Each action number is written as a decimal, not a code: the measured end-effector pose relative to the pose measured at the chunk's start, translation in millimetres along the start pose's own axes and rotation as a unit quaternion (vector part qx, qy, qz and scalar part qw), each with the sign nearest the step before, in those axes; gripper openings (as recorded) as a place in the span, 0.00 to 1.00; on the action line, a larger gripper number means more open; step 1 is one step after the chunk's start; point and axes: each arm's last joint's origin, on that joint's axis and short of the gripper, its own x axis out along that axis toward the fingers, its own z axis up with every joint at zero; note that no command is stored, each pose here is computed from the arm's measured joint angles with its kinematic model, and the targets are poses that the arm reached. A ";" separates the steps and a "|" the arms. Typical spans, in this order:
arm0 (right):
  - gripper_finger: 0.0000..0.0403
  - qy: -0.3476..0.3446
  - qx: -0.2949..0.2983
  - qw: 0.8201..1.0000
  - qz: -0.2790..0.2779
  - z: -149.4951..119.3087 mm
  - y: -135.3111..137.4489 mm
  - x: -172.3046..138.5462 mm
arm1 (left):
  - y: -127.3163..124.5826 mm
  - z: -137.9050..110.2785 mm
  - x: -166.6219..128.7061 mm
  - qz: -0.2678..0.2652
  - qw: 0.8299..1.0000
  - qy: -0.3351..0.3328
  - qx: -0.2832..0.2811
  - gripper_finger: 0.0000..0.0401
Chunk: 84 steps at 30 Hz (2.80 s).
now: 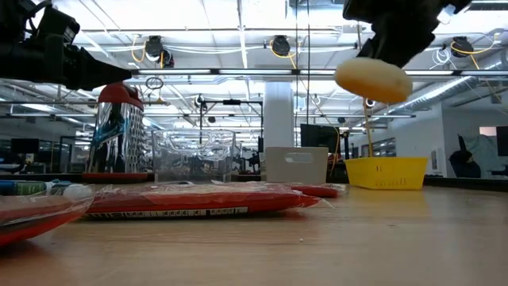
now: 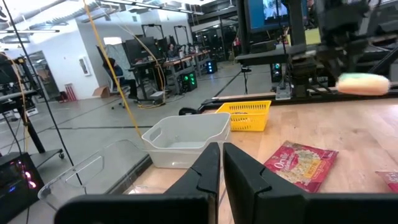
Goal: Pick & Place Food Item
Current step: Put the light blue donut into the yellow bin
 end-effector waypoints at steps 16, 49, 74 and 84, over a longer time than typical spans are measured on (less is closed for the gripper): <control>0.08 -0.014 0.034 0.999 -0.023 0.5 -21.5 -19.8 | 0.0 0.0 0.0 0.000 1.000 0.000 0.000 0.06; 0.08 0.036 0.184 0.976 -0.111 -8.0 -81.9 -26.8 | 0.0 0.0 0.0 0.000 1.000 0.000 0.000 0.06; 0.08 0.042 0.290 0.935 -0.201 -25.0 -155.2 -49.3 | 0.0 0.0 0.0 0.000 1.000 0.000 0.000 0.06; 0.08 0.039 0.322 0.915 -0.240 -38.6 -187.3 -64.9 | 0.0 0.0 0.0 0.000 1.000 0.000 0.000 0.06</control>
